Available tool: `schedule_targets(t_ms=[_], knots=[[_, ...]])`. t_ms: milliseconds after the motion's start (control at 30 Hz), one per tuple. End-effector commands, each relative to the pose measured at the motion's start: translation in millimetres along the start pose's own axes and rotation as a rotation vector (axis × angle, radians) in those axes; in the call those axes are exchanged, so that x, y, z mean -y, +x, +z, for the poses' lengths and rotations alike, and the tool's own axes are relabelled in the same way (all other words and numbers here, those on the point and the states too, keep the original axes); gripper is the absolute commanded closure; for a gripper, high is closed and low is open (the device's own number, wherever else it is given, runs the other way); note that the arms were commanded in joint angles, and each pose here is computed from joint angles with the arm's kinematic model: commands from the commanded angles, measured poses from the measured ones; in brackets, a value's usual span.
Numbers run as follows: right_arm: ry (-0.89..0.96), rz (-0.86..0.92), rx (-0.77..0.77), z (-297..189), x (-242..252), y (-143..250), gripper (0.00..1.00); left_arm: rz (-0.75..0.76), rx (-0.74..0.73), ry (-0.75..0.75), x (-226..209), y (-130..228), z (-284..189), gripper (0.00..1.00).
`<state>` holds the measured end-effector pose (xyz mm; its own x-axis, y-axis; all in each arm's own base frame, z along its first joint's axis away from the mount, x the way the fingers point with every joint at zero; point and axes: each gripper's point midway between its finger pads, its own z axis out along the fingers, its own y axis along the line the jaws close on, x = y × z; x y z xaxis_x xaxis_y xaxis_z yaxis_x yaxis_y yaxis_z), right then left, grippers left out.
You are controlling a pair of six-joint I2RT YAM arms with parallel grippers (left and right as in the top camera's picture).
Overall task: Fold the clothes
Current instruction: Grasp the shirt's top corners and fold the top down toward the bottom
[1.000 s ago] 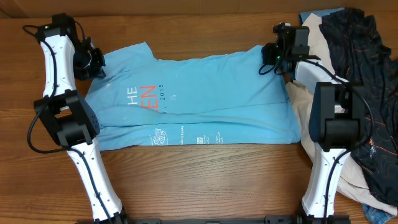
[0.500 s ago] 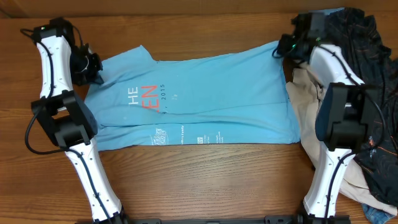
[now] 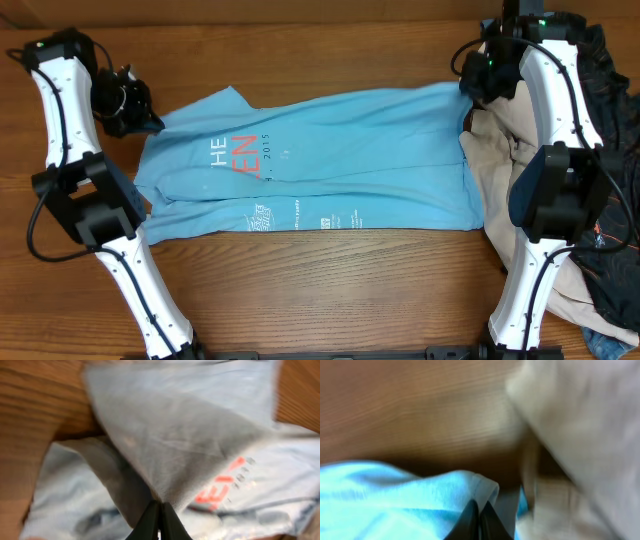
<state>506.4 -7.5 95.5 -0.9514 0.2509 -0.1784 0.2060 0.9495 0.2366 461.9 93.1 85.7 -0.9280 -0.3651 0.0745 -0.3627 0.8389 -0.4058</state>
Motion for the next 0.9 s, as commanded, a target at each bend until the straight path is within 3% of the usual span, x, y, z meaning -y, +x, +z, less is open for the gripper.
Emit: schedule_targets(t_ms=[0,200,433,867], knots=[[0.026,0.008,-0.044,-6.8,6.1,10.2,0.96,0.098,0.106,0.042,28.7,5.4,-52.1,0.96],[0.059,0.013,-0.199,-12.0,13.1,48.3,0.96,0.021,0.074,-0.099,0.5,26.0,-71.5,0.96],[0.130,0.038,-0.349,-23.4,25.5,84.4,0.96,-0.016,0.077,-0.163,-15.0,27.4,-75.5,0.96],[0.143,0.057,-0.415,-24.5,29.3,105.2,0.96,-0.086,-0.079,-0.233,-30.2,93.0,-66.2,0.96]])
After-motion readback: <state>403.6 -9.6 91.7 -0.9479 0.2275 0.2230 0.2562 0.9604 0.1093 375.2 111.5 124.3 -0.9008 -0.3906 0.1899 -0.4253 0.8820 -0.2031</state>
